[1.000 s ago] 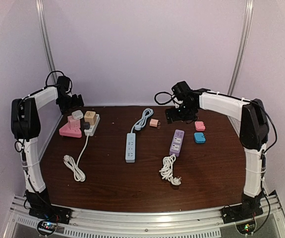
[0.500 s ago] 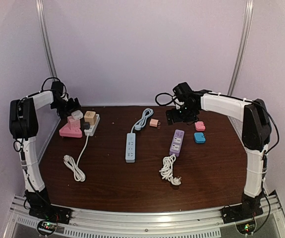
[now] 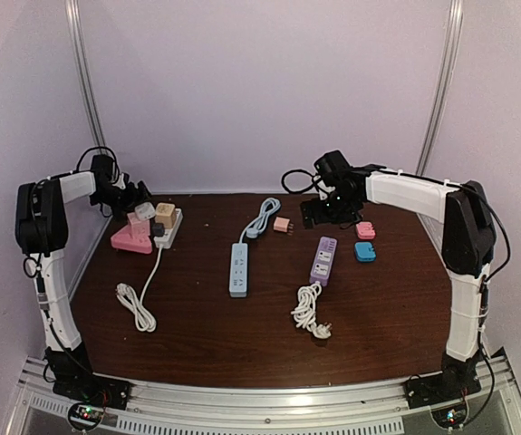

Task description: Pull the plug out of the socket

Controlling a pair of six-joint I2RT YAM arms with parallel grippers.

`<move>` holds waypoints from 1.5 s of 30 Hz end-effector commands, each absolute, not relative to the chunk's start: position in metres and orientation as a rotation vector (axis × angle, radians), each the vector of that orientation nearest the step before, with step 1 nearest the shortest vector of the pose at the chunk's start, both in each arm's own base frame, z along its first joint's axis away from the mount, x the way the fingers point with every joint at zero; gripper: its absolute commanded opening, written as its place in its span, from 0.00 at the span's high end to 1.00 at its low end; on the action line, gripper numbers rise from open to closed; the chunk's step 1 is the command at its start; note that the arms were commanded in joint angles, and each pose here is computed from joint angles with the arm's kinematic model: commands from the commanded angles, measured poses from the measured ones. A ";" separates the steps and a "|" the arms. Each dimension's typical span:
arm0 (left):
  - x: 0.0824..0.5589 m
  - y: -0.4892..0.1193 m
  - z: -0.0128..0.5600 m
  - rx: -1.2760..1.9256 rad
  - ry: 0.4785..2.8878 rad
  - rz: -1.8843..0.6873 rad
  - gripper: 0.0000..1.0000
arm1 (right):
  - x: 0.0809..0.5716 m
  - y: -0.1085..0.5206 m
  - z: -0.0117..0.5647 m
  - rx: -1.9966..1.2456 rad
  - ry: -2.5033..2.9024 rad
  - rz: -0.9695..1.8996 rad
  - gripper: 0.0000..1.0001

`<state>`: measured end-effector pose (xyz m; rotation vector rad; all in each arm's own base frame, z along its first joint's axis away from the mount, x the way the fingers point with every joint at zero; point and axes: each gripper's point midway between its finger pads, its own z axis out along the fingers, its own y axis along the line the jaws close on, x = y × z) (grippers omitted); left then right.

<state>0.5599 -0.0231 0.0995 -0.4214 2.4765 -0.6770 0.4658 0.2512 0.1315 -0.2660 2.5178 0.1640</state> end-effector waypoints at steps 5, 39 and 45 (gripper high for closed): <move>0.529 -0.057 0.099 -0.343 2.439 -0.921 0.02 | 0.462 0.268 0.133 -0.284 2.501 0.207 0.00; 0.394 -0.104 0.143 -0.290 2.437 -0.598 0.04 | 0.384 0.489 0.177 -0.404 2.320 1.334 0.02; 0.360 -0.097 0.124 -0.273 2.510 -0.567 0.24 | 0.375 0.536 0.180 -0.414 2.249 1.592 0.05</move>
